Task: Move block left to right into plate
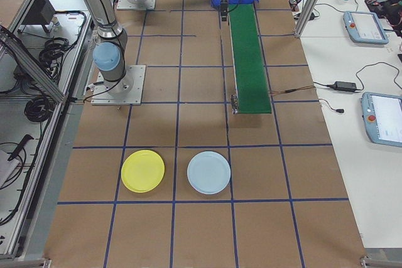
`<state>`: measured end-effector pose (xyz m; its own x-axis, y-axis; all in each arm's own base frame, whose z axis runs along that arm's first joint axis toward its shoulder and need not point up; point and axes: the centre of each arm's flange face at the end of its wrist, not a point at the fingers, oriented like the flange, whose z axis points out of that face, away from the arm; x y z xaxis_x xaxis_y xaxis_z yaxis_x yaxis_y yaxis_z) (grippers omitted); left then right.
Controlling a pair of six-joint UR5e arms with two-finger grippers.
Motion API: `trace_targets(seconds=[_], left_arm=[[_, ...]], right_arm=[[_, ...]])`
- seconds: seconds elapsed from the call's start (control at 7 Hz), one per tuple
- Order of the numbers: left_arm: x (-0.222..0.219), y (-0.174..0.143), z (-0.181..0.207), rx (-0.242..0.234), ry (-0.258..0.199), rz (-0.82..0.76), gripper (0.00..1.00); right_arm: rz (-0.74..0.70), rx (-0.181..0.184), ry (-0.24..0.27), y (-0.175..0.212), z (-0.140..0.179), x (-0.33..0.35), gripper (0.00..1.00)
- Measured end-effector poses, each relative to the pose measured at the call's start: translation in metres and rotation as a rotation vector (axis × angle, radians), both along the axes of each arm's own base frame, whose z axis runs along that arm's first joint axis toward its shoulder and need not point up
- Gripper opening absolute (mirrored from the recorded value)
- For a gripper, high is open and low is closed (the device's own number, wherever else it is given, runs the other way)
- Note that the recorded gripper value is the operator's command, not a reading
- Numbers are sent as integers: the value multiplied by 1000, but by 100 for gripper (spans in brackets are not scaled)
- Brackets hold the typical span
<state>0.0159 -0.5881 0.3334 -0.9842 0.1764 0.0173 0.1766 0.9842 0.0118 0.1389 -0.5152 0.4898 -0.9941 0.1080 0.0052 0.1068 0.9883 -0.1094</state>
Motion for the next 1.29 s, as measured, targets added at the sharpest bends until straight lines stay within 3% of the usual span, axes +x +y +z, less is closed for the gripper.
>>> trace_targets(seconds=[0.43,1.29], left_arm=[[-2,0,-32,34,25,-138,100],[3,-22,-77,11,24,-159,100]], right_arm=[[0,-1,0,0,0,0,100],[-1,-1,0,0,0,-1,100]])
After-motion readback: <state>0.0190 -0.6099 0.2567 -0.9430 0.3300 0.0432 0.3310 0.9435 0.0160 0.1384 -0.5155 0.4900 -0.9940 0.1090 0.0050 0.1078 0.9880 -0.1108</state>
